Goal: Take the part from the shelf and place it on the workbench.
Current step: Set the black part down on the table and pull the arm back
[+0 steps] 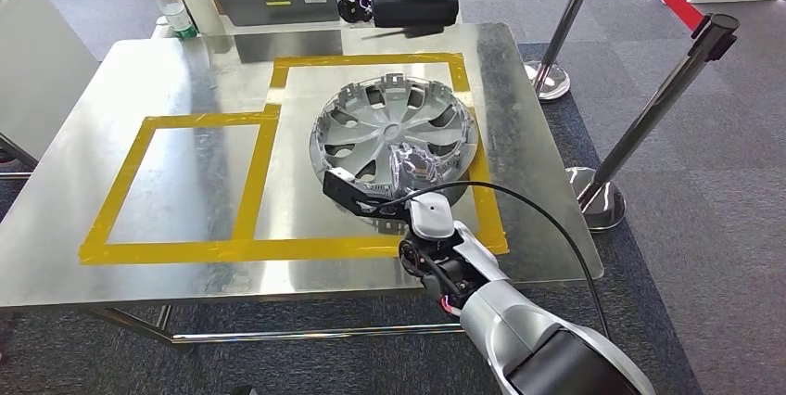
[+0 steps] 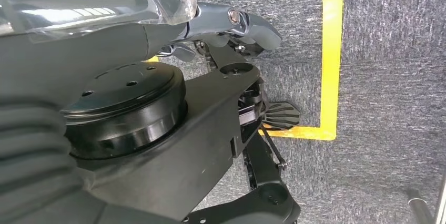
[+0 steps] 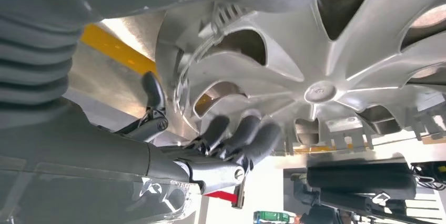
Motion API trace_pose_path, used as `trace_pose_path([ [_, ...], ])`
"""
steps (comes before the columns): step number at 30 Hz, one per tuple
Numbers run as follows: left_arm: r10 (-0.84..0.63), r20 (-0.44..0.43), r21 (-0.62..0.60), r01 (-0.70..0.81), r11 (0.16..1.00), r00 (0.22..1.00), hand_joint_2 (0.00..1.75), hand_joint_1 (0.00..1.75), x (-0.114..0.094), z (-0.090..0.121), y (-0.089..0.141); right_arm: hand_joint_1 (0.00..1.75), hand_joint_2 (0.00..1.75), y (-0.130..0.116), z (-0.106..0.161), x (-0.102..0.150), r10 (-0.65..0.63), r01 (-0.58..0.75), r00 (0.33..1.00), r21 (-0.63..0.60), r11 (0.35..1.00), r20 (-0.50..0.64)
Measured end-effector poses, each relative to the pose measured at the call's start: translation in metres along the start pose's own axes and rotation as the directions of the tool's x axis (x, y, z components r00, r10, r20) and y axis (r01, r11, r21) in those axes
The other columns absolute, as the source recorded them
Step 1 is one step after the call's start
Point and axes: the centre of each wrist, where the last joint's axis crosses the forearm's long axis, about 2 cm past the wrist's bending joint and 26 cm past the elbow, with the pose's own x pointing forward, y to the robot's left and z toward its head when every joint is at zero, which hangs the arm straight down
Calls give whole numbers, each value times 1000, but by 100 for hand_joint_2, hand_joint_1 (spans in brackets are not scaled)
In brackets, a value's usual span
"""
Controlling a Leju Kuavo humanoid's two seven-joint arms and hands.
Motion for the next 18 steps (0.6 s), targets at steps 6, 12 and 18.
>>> trace_pose_path([
  [6, 0, 3, -5, 0, 1000, 1000, 0, 0, 0, 0, 0, 0, 0, 1, 0, -2, 0, 0, 1000, 2, 1000, -12],
  [12, 1, 8, -6, -1, 1000, 1000, 0, 0, 0, 0, 0, 0, 0, 1, 0, -3, 5, -5, 1000, 1, 1000, -16],
  [18, -6, -12, 12, 6, 1000, 1000, 0, 0, 0, 0, 0, 0, 0, 0, 0, -4, -15, 15, 1000, -13, 1000, -11],
])
